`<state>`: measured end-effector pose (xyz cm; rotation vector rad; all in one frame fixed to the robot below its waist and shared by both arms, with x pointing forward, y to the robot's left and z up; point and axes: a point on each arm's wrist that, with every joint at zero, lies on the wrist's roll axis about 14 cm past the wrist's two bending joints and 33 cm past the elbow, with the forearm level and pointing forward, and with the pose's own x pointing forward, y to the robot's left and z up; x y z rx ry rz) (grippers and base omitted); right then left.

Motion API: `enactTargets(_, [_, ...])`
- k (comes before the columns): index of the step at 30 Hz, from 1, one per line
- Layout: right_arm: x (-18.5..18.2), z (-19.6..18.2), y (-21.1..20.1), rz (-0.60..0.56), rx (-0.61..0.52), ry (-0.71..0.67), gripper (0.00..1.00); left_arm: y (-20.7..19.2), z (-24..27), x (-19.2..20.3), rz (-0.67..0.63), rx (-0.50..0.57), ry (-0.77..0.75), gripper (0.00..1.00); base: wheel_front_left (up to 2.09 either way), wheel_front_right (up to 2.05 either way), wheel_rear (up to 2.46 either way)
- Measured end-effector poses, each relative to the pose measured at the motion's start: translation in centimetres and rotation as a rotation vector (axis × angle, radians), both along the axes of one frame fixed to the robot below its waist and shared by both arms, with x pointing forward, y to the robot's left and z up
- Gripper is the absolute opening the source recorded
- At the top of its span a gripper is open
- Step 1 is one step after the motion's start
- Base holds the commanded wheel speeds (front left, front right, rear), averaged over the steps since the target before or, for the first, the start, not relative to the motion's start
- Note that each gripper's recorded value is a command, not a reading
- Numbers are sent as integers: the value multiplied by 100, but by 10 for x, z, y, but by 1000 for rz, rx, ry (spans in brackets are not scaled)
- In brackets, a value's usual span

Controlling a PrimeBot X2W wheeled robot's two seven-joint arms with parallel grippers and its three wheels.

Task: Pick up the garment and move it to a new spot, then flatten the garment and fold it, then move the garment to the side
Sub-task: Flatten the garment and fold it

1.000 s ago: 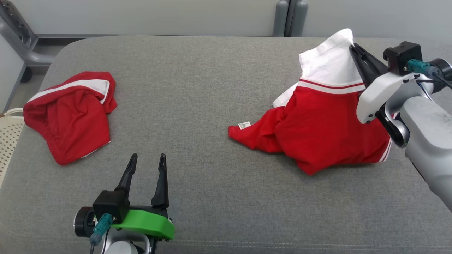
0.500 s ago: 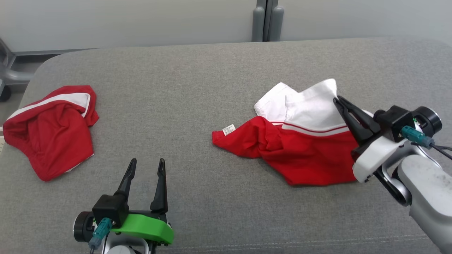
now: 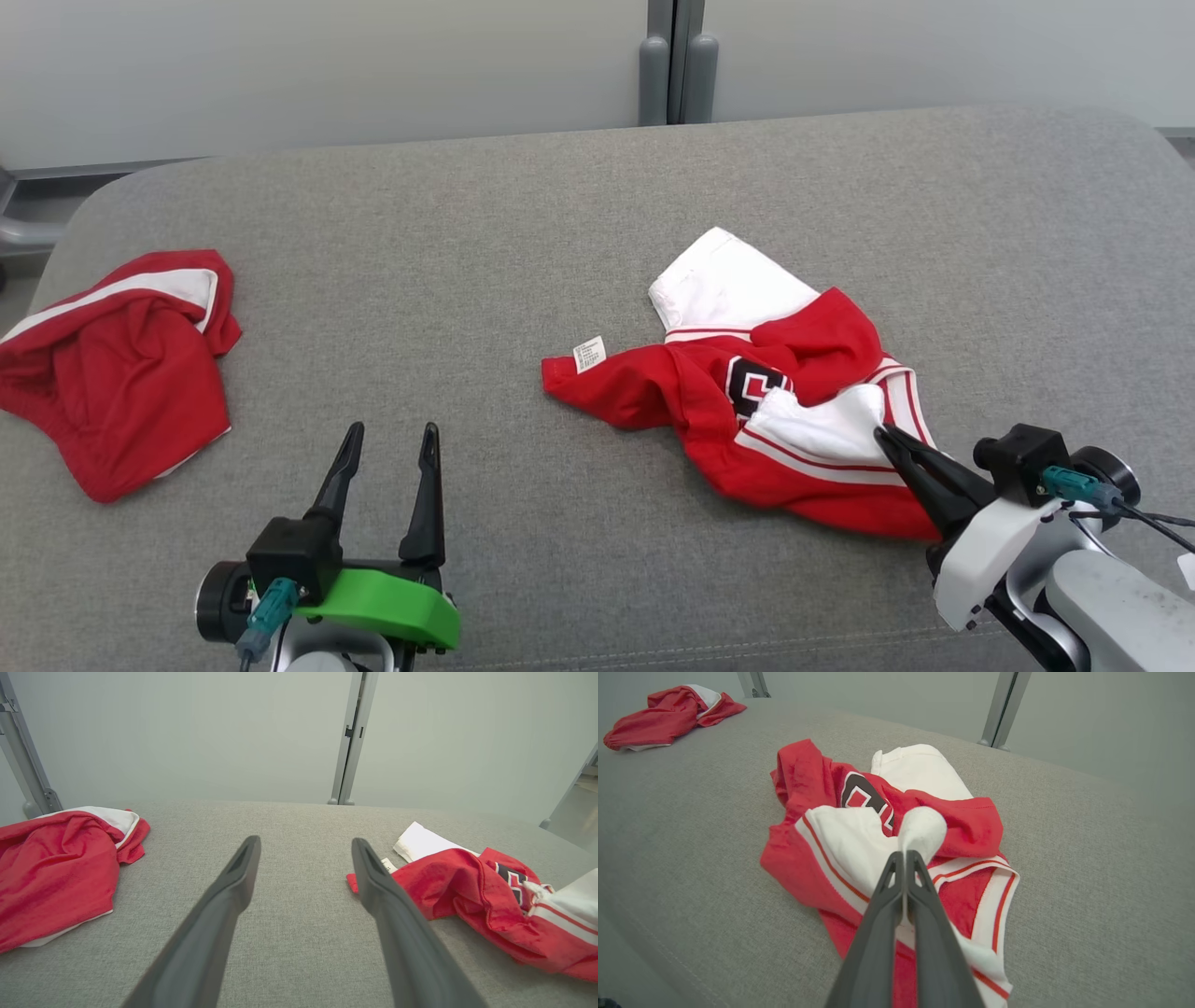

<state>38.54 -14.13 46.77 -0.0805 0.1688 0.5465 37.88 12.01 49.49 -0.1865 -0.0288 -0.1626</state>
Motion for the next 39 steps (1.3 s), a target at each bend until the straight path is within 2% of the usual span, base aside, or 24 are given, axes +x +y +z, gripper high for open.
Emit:
enactTargets(1, [0,1,0,-1,4,-2,35,0,0,0,0,0,0,100,0,0,0])
enactTargets(2, [3,5,1,-2,13,-12,75,0,0,0,0,0,0,100,0,0,0])
enactTargets(3, [6,12,2,-6,26,-27,100,0,0,-1,1,0,0,100,0,0,0])
enactTargets(14, [25,39,-12,-51,40,-108,100,6,-1,-6,20,-2,5,100,0,0,0])
enactTargets(19, [35,13,-39,-134,-32,-43,100,12,-2,-7,37,-2,7,100,0,0,0])
enactTargets(30, [82,2,-44,-204,-111,30,100,18,-9,-7,55,-1,29,100,0,0,0])
enactTargets(39, [101,-30,-47,-249,-162,171,100,21,-15,0,64,0,47,100,0,0,0])
